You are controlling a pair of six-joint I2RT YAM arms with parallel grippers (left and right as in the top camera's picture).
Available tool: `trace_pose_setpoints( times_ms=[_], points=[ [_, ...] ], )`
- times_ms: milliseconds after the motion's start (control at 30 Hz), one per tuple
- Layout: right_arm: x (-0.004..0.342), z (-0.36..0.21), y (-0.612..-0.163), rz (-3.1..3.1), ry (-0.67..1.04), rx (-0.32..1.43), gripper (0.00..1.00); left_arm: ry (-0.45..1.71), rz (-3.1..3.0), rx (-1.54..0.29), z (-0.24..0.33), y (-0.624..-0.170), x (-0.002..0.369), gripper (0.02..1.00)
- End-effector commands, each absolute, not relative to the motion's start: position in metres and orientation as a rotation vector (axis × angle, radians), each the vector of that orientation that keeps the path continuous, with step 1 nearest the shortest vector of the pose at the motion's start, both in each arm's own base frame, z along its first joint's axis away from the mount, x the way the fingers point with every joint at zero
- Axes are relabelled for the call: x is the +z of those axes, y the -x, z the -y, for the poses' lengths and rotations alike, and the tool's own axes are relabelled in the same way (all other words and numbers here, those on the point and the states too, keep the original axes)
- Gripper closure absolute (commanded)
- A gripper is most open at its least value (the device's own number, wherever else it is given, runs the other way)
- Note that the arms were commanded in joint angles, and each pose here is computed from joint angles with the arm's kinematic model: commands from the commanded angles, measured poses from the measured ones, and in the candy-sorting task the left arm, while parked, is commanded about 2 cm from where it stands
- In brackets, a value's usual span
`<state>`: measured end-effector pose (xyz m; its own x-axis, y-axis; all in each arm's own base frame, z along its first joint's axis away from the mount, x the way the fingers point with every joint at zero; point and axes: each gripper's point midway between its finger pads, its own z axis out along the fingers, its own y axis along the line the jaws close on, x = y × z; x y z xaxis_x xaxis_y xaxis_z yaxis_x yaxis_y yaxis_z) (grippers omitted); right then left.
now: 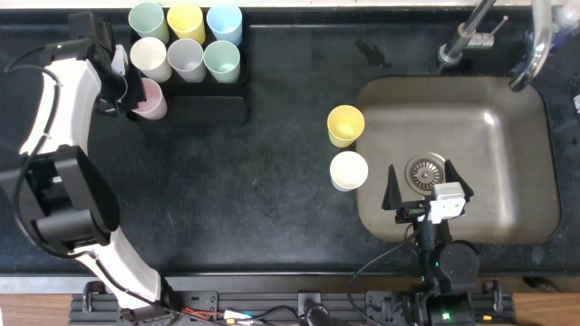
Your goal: Store Cups
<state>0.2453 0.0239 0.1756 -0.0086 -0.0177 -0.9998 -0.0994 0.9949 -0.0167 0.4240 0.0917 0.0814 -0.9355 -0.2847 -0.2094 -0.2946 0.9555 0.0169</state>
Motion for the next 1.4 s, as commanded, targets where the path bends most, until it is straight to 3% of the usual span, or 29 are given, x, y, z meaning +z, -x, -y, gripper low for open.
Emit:
trace_pose_setpoints(
  times_ms=[33, 133, 233, 567, 700, 800, 1067, 1400],
  points=[
    [0.172, -0.024, -0.246, -1.579, 0.093, 0.06, 0.003, 0.443, -2.916, 0.056, -0.092, -0.423, 0.075, 0.669],
    [0.172, -0.024, -0.246, -1.579, 0.093, 0.061, 0.005, 0.458, -2.899, 0.055, -0.092, -0.425, 0.08, 0.509],
    [0.172, -0.024, -0.246, -1.579, 0.093, 0.06, 0.005, 0.461, -2.853, 0.057, -0.093, -0.425, 0.099, 0.413],
    [0.172, -0.024, -0.246, -1.579, 0.093, 0.06, 0.005, 0.68, -2.619, 0.003, -0.081, -0.401, 0.197, 0.34],
    [0.172, -0.024, -0.246, -1.579, 0.093, 0.06, 0.005, 0.783, -2.559, -0.079, -0.046, -0.384, 0.225, 0.308],
    [0.172, -0.024, -0.246, -1.579, 0.093, 0.06, 0.005, 0.702, -2.544, -0.149, -0.001, -0.389, 0.236, 0.294],
    [0.172, -0.024, -0.246, -1.579, 0.093, 0.061, 0.007, 0.409, -2.547, -0.349, 0.139, -0.407, 0.231, 0.244],
    [0.172, -0.024, -0.246, -1.579, 0.093, 0.06, 0.005, 0.173, -2.741, -0.467, 0.269, -0.375, 0.174, 0.213]
  ],
)
